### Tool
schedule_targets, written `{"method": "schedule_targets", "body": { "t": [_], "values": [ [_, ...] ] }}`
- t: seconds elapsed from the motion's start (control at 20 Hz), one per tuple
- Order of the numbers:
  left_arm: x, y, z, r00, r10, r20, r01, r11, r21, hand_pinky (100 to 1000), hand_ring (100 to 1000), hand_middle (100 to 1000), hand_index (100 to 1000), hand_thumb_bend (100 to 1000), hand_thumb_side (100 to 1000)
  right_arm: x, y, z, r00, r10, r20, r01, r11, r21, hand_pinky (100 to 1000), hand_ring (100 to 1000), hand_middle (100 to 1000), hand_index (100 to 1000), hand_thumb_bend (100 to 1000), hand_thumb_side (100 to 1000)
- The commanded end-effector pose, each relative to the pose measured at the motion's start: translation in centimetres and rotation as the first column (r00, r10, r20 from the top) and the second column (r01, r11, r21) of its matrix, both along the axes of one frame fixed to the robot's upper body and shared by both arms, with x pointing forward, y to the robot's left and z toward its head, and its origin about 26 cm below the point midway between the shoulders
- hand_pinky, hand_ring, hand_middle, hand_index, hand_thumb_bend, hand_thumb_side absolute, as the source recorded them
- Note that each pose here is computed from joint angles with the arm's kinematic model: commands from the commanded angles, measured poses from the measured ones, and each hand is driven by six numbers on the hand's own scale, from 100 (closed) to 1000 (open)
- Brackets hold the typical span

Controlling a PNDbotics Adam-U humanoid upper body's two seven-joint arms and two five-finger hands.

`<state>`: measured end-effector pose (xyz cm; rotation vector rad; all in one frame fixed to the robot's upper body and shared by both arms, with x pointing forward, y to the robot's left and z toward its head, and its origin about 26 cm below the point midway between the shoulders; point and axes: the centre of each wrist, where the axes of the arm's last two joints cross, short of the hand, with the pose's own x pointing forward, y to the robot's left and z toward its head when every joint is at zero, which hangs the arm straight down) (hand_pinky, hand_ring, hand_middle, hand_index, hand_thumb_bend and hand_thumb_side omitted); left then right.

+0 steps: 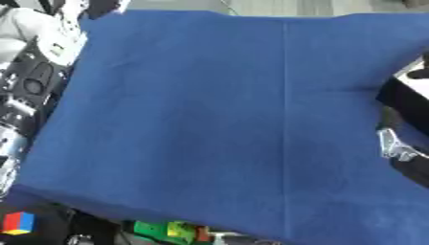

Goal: Pick up the objects with one hand, pass them to the other hand, and then place them into the box on the other side of the table.

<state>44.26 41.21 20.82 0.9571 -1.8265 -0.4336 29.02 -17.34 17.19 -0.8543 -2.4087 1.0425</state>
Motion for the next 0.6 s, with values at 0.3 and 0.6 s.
{"method": "schedule_targets", "body": {
  "t": [0.3, 0.6],
  "values": [
    [-0.2, -10.8, -4.1, 0.883, -0.468, -0.013, 0.468, 0.883, -0.013, 445, 413, 438, 660, 100, 329, -0.2, 2.2, 1.9, 0.994, 0.106, 0.04, -0.099, 0.985, -0.138, 849, 873, 781, 975, 100, 100],
    [-2.5, -17.1, -7.3, 0.707, -0.704, -0.07, 0.707, 0.706, 0.036, 452, 419, 444, 664, 100, 304, -0.4, 3.8, 3.6, 0.98, 0.183, 0.078, -0.159, 0.955, -0.25, 902, 949, 902, 1000, 100, 100]
  ]
}}
